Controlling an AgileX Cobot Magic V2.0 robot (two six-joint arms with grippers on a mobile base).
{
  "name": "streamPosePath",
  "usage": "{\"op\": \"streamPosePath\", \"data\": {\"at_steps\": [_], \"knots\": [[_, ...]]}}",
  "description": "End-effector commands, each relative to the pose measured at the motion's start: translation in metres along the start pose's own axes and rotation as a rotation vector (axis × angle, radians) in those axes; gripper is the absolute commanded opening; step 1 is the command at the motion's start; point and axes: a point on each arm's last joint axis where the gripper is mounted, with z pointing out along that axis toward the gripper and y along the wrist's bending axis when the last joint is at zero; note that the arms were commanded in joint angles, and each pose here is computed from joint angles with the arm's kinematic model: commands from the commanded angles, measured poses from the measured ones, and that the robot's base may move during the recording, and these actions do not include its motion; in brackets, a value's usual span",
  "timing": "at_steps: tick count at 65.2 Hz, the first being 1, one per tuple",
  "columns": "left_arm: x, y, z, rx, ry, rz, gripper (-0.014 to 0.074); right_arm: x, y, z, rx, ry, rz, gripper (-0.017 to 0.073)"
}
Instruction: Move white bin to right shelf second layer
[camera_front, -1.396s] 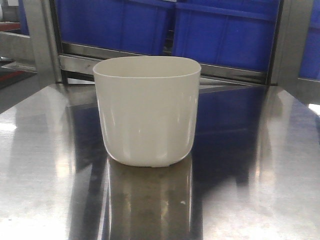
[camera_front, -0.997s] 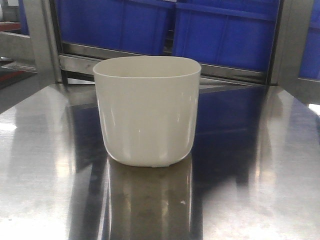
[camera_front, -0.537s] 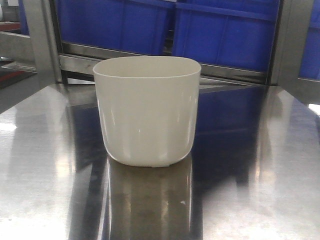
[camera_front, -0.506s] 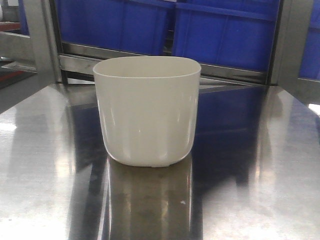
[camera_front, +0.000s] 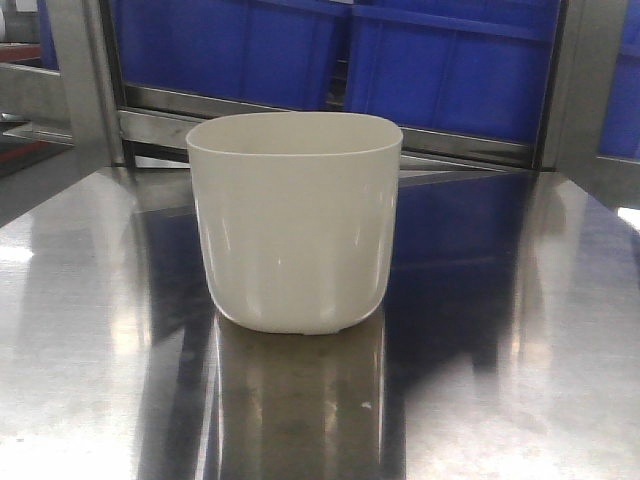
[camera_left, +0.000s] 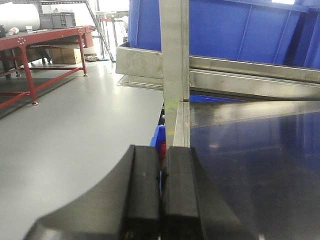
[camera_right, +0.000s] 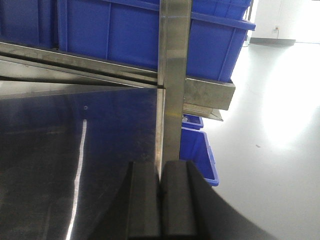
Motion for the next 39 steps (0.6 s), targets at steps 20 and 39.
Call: {"op": "streamPosePath", "data": {"at_steps": [20,39], "knots": [[0.004,0.000,0.000,-0.007,-0.060,-0.009,0.0085,-0.057,0.001,0.010,-0.002,0.038,-0.023,0.0057],[0.004,0.000,0.000,-0.007,-0.060,-0.009,0.0085,-0.083,0.003,0.040,-0.021,0.394,-0.021,0.0057]]}}
